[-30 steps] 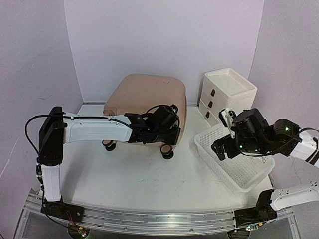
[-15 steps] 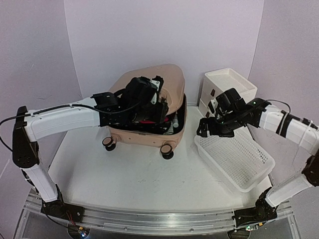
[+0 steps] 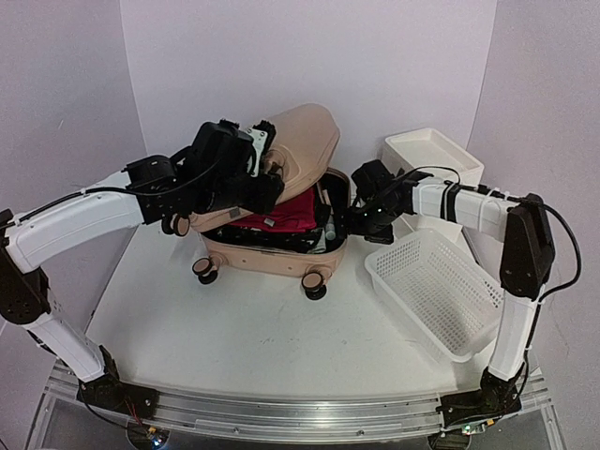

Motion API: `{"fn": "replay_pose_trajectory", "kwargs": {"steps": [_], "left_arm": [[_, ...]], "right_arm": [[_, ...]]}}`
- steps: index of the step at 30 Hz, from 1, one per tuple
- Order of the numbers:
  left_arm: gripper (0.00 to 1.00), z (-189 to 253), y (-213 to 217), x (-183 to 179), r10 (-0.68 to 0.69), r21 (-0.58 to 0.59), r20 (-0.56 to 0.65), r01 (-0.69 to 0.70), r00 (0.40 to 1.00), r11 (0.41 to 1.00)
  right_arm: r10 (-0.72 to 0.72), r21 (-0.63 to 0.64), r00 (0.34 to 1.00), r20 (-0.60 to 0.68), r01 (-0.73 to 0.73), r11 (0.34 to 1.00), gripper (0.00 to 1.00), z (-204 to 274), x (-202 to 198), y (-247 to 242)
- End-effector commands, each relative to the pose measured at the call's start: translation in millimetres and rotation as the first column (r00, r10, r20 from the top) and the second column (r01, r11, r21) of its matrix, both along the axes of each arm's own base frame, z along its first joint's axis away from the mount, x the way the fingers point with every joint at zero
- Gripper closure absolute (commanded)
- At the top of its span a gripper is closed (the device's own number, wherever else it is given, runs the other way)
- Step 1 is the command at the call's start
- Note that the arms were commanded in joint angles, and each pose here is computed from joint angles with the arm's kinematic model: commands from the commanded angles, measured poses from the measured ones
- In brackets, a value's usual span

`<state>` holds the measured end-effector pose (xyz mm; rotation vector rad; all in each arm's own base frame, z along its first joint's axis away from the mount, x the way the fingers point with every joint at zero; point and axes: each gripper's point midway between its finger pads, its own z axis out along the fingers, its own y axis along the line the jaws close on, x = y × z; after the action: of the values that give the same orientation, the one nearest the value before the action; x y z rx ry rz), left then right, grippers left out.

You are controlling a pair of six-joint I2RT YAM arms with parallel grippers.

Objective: Open, take out, and arrange the luggage

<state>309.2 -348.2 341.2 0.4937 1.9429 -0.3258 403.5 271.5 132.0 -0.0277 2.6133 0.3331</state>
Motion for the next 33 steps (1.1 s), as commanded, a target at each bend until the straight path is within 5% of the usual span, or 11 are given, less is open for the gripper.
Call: {"fn": "replay_pose_trajectory", "kwargs": {"steps": [1,11,19,33], "left_arm": [[0.9,81,43,0,0.02,-0.205,0.061,-0.007,0.998,0.979],[0.95,131,130,-2,0.214,-0.163,0.214,-0.181,0.953,0.97],[1.0,144,215,-22,0.44,-0.095,0.307,-0.433,0.844,0.896],[1.0,133,325,-72,0.616,0.052,0.414,-0.692,0.671,0.72]], "right_arm": [[-0.07,-0.024,0.995,0.07,0.072,0.997,0.14,9,30,-2],[0.091,0.014,0.996,0.017,-0.092,0.996,0.51,-24,33,53],[0.223,-0.031,0.973,0.057,-0.222,0.975,1.0,-25,-4,98],[0.257,0.177,0.959,0.122,-0.276,0.945,1.0,-26,-65,167]]}}
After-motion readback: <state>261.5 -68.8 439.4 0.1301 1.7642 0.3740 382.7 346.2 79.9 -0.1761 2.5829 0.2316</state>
